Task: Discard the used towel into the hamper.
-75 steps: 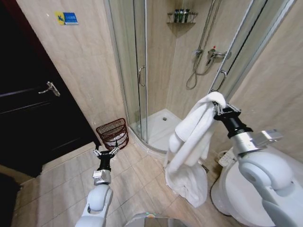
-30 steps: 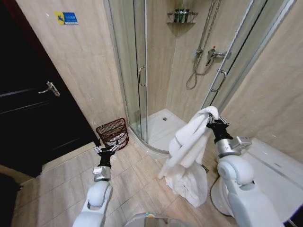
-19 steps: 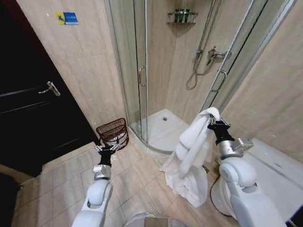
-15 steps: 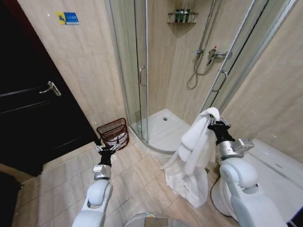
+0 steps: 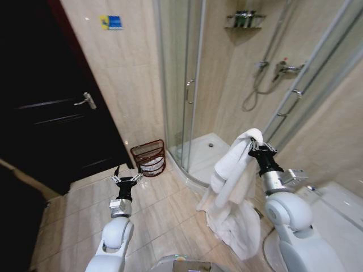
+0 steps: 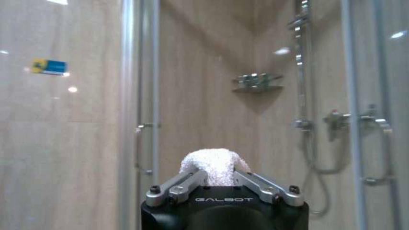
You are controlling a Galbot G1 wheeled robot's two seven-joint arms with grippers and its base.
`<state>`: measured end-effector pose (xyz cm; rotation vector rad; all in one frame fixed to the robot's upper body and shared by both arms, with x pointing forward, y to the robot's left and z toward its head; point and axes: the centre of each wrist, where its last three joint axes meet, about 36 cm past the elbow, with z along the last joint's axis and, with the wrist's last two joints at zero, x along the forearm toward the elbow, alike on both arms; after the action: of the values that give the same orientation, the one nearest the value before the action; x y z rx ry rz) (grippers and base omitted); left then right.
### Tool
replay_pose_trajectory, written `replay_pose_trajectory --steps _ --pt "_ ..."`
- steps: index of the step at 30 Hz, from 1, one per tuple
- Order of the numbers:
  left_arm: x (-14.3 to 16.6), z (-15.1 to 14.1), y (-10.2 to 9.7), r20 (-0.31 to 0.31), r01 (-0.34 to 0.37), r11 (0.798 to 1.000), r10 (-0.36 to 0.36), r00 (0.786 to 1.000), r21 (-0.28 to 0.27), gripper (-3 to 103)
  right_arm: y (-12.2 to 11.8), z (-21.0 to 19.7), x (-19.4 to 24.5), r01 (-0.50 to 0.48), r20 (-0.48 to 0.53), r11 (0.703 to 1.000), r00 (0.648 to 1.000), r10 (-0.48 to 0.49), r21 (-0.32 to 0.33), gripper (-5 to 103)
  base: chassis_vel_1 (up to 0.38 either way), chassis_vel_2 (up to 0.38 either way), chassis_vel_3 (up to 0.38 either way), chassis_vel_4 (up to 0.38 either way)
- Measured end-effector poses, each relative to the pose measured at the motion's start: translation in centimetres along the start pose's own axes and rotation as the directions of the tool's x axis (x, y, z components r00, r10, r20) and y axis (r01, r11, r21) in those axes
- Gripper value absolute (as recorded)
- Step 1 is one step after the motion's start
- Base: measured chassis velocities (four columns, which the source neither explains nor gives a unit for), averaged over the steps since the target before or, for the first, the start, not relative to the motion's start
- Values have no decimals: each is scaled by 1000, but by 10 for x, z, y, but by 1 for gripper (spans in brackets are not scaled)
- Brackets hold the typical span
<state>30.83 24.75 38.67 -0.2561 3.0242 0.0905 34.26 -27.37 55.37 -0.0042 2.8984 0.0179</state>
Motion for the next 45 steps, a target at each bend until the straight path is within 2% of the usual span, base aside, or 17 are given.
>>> replay_pose_trajectory --steps 13,17,24,28,31,35,37,41,45 --pt "11 -1 2 -13 21 1000 -21 1000 -8 100 -1 2 -4 22 13 1000 1000 -22 -7 3 122 119 132 122" --pt "13 -1 4 -12 32 999 -32 999 -13 100 4 8 -3 12 10 998 1000 -11 -59 3 119 122 113 122" --pt "13 -2 3 -10 35 999 -35 999 -13 100 4 25 -2 -17 -7 996 1000 17 -83 3 128 137 129 121" --pt "11 -3 6 3 31 999 -31 1000 -14 100 -11 62 -6 4 -12 1000 1000 -4 -12 3 96 94 107 99" --pt "8 -4 8 11 27 1000 -27 1000 -16 100 -23 85 -11 34 -6 999 999 -34 8 3 68 58 48 63" --pt "6 -5 11 16 24 1000 -23 1000 -16 100 -35 107 -31 53 37 999 998 -53 2 3 14 1 5 7" --pt "6 -4 12 13 23 1000 -22 1000 -15 100 -45 123 -50 45 75 999 996 -45 8 3 0 0 0 0" --pt "6 -1 13 14 24 1000 -23 1000 -13 100 -57 143 -71 14 58 999 998 -16 29 3 0 0 0 0" --pt "6 1 14 29 28 1000 -27 999 -4 100 -54 144 -74 -27 32 999 999 25 46 3 0 0 0 0"
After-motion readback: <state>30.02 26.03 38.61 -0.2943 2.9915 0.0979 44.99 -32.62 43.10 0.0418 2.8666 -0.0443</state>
